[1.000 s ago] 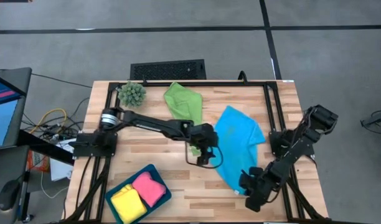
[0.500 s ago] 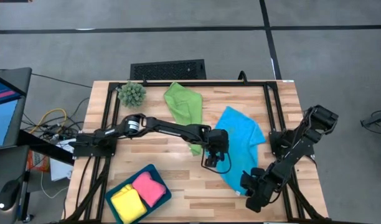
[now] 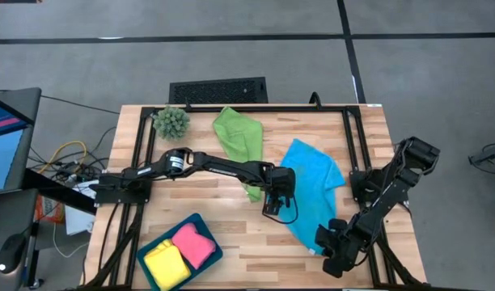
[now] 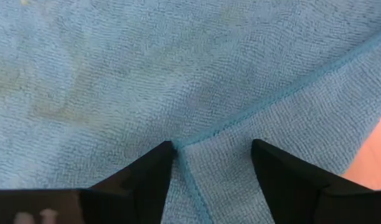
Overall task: Fold microfiber towels
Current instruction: Fold the blue microfiber towel
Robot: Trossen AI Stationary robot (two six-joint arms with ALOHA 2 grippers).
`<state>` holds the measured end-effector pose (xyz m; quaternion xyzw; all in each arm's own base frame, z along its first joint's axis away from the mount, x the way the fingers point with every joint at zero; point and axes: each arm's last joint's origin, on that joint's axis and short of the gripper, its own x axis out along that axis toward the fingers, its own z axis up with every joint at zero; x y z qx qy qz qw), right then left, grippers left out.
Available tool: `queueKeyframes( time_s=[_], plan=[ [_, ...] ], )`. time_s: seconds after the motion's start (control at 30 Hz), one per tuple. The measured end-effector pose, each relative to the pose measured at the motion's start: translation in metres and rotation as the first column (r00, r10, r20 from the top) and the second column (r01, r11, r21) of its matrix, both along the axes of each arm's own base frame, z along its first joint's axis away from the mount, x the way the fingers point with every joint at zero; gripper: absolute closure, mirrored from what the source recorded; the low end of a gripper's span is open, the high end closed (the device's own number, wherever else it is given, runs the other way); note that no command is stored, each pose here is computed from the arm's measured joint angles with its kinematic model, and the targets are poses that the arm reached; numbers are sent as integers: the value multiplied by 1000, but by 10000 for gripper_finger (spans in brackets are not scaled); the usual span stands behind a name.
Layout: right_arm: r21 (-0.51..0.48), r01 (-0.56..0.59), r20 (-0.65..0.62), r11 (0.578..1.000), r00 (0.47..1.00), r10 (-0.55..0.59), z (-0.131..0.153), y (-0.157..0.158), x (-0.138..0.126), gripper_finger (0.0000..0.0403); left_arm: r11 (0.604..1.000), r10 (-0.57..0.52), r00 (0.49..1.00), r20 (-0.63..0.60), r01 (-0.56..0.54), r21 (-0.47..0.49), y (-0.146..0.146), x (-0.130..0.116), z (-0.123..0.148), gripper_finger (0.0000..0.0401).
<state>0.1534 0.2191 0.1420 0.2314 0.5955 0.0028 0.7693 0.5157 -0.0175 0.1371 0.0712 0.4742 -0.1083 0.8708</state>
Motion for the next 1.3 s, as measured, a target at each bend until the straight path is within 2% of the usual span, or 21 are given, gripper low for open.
queueKeyframes(
  time_s=[0.37,0.57,0.67,0.83,1.13,1.3],
  plan=[
    [-22,13,17,1000,1000,-13,0,-1,0,386,999,33,999,2,-33,10,1,0,0,313],
    [-26,16,24,1000,1000,-16,0,-1,0,381,991,123,992,-30,-124,-41,1,-2,6,359],
    [-36,24,38,999,999,-23,0,-2,1,382,986,152,986,-74,-156,-51,1,-3,16,371],
    [-52,45,59,998,997,-42,0,-2,2,383,988,142,984,-107,-147,-43,-2,-4,30,381],
    [-39,111,55,993,993,-109,0,-3,2,381,989,136,983,-123,-142,-44,-8,-4,64,383],
    [-29,137,48,990,990,-136,0,-3,2,381,991,123,980,-154,-131,-40,-15,-8,72,383]
  ],
)
